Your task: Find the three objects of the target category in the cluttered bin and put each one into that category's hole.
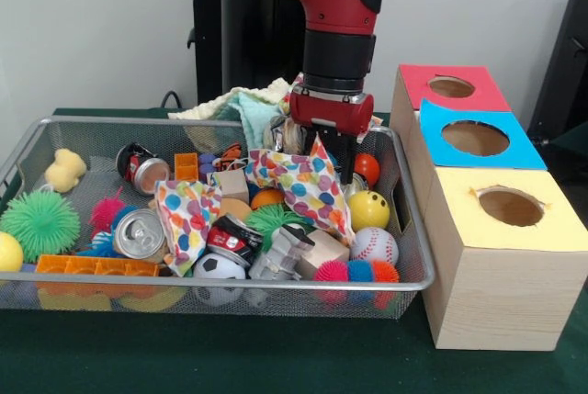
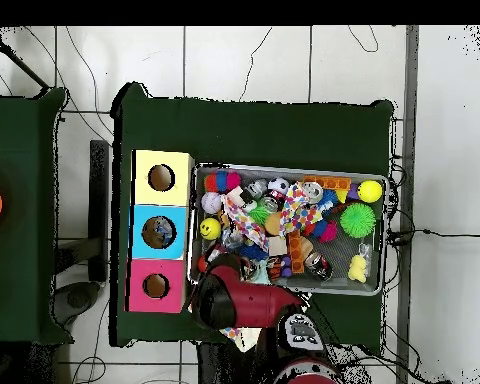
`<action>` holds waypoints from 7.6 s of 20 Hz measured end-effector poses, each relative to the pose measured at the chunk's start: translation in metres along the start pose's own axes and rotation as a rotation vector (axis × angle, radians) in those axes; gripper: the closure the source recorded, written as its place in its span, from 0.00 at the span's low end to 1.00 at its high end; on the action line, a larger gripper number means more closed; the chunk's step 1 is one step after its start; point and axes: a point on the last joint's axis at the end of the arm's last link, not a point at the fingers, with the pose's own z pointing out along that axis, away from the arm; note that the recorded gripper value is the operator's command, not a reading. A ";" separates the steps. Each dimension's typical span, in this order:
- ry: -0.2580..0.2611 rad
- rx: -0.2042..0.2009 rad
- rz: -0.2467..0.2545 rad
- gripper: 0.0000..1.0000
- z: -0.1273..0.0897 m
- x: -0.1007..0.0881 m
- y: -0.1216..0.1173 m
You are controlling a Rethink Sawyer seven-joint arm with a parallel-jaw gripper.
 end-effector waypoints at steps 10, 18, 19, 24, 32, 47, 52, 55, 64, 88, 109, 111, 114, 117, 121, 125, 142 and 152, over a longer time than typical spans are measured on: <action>-0.004 -0.003 0.007 0.00 0.000 -0.004 -0.001; -0.007 -0.004 0.007 0.00 -0.001 -0.005 0.000; -0.007 -0.004 0.007 0.00 -0.001 -0.005 0.000; -0.003 -0.001 0.006 0.00 0.005 -0.002 -0.002; 0.006 -0.001 0.005 0.00 0.025 0.010 -0.006; 0.010 0.012 -0.011 1.00 0.035 0.015 -0.008; 0.009 0.014 -0.013 1.00 0.035 0.016 -0.008; 0.003 0.013 -0.006 1.00 0.032 0.010 -0.009; -0.005 0.023 0.063 1.00 -0.023 -0.054 -0.014; -0.078 0.008 0.118 1.00 -0.069 -0.111 -0.024; -0.024 0.012 0.054 0.00 -0.032 -0.058 -0.007; -0.023 0.016 0.065 0.00 -0.031 -0.060 -0.013; -0.018 0.026 0.090 0.00 -0.027 -0.064 -0.025; -0.009 0.032 0.101 0.00 -0.024 -0.063 -0.032; 0.004 0.037 0.105 0.00 -0.019 -0.059 -0.035; 0.006 0.036 0.101 0.00 -0.019 -0.057 -0.033; -0.024 0.007 0.105 0.00 -0.043 -0.071 -0.023; 0.004 0.009 0.086 0.00 -0.036 -0.054 -0.017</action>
